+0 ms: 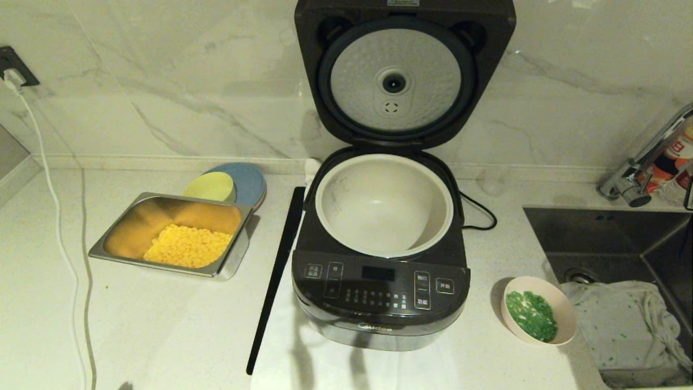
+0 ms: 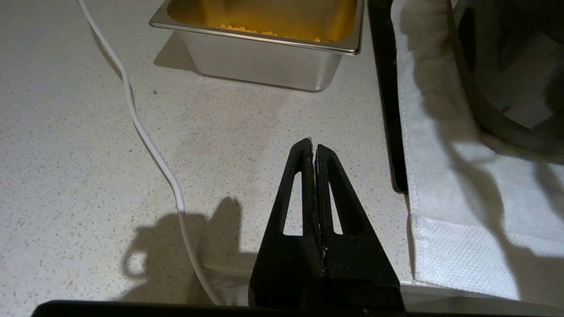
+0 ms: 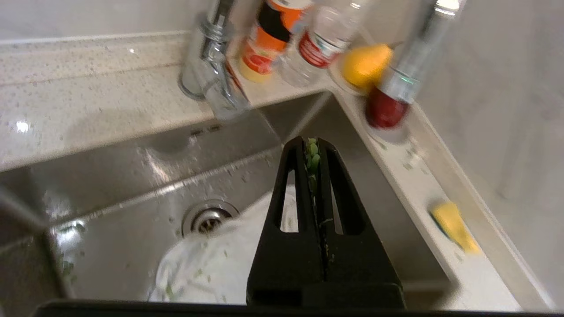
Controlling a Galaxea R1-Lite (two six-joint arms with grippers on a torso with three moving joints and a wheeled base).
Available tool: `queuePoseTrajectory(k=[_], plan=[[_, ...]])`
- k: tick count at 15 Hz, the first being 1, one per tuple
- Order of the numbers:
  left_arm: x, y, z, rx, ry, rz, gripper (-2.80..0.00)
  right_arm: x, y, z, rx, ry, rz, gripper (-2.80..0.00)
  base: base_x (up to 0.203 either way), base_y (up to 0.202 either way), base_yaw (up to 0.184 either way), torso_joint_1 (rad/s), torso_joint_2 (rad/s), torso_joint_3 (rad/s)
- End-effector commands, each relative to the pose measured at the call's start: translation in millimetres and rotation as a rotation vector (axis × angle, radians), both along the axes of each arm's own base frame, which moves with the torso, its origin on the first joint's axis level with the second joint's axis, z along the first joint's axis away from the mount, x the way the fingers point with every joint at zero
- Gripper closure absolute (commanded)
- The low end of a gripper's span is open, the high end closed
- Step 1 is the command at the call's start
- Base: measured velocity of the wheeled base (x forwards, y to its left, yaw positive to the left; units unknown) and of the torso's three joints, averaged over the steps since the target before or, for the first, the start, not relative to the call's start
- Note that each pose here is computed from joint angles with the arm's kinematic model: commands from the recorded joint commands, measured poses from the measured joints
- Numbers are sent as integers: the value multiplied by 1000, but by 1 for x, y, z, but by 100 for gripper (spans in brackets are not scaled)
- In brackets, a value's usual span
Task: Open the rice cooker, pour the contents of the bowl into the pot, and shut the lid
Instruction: Turn on the tap
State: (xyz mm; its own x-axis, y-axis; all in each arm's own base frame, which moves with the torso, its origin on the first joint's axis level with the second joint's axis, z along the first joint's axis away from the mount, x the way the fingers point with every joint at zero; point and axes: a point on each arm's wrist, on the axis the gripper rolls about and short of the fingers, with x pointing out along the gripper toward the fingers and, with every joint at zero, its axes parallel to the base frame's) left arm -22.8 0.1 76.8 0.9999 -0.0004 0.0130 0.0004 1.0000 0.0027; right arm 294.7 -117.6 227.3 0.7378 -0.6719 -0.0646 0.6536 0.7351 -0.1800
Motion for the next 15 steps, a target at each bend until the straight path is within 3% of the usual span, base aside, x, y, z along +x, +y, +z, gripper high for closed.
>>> queuePoseTrajectory(k=[1, 15], plan=[[1, 0, -2, 2, 8, 0, 0, 29, -12, -19, 14, 41, 5, 0, 0, 0, 0, 0, 0, 0], [1, 0, -2, 0, 8, 0, 0, 117, -42, -27, 27, 27, 19, 0, 0, 0, 0, 0, 0, 0]])
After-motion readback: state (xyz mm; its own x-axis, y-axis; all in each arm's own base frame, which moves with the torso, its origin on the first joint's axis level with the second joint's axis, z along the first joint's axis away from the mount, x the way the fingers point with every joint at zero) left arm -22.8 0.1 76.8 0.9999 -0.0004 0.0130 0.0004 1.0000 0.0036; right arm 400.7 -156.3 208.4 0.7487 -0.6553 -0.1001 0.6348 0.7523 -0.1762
